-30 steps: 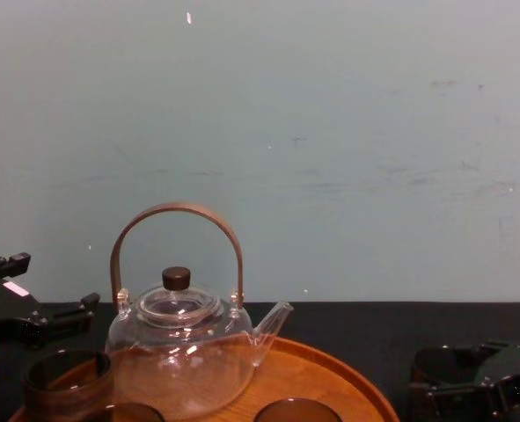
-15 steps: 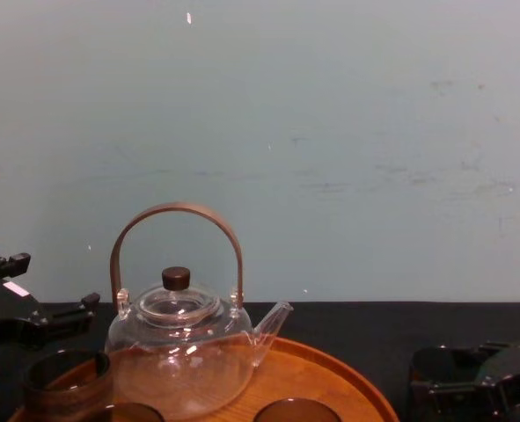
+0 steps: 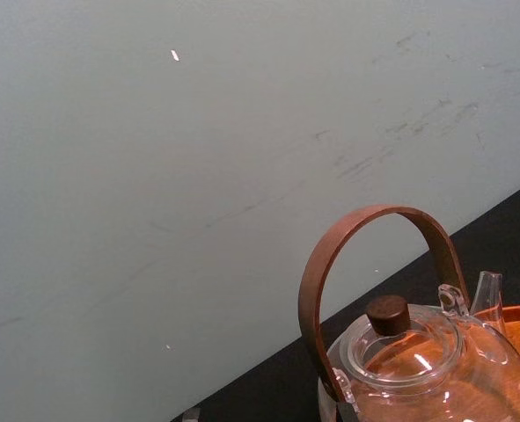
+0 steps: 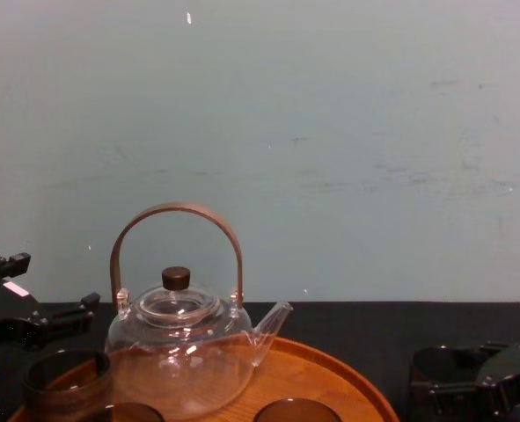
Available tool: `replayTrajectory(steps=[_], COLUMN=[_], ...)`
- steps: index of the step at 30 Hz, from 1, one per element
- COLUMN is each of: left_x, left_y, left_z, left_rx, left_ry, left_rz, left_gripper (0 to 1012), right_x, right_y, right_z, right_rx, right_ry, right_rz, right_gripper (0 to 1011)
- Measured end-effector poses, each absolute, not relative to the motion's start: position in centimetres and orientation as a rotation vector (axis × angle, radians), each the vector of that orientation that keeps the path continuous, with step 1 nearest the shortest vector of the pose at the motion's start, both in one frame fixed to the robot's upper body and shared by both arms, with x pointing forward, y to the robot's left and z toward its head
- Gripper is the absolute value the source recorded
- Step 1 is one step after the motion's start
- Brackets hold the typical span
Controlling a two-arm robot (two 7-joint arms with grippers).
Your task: Pick up the glass from the table and place it on the tray.
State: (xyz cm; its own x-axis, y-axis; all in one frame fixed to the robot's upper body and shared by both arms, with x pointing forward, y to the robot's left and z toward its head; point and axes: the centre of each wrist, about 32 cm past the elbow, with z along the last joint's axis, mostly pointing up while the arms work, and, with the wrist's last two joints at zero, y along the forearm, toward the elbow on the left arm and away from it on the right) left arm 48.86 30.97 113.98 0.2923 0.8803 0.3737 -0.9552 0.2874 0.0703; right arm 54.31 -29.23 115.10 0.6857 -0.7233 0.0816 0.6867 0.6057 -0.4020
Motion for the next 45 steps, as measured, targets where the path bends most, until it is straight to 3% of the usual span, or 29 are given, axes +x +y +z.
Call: replayTrajectory(steps=[7, 23, 32, 45], left_x=[48.9, 48.9, 48.9, 48.9], left_y=[31.0, 31.0, 31.0, 31.0], left_z=[114.0, 114.0, 114.0, 114.0], left_rx=[0.305, 0.304, 0.304, 0.304], left_ry=[-0.285, -0.285, -0.285, -0.285], left_rz=[1.248, 1.248, 1.248, 1.248], left_gripper=[1001, 1001, 1001, 1001], right_x=[53.9, 53.5, 54.9, 57.1], right_y=[-29.6, -30.6, -28.9, -25.9], right_z=[115.4, 119.0, 119.6, 119.1], right_rx=[-0.408, -0.336, -0.324, -0.319], right_ry=[0.088, 0.002, -0.044, -0.063], right_rz=[-0.807, -0.747, -0.658, -0.561], right_gripper=[905, 905, 905, 905])
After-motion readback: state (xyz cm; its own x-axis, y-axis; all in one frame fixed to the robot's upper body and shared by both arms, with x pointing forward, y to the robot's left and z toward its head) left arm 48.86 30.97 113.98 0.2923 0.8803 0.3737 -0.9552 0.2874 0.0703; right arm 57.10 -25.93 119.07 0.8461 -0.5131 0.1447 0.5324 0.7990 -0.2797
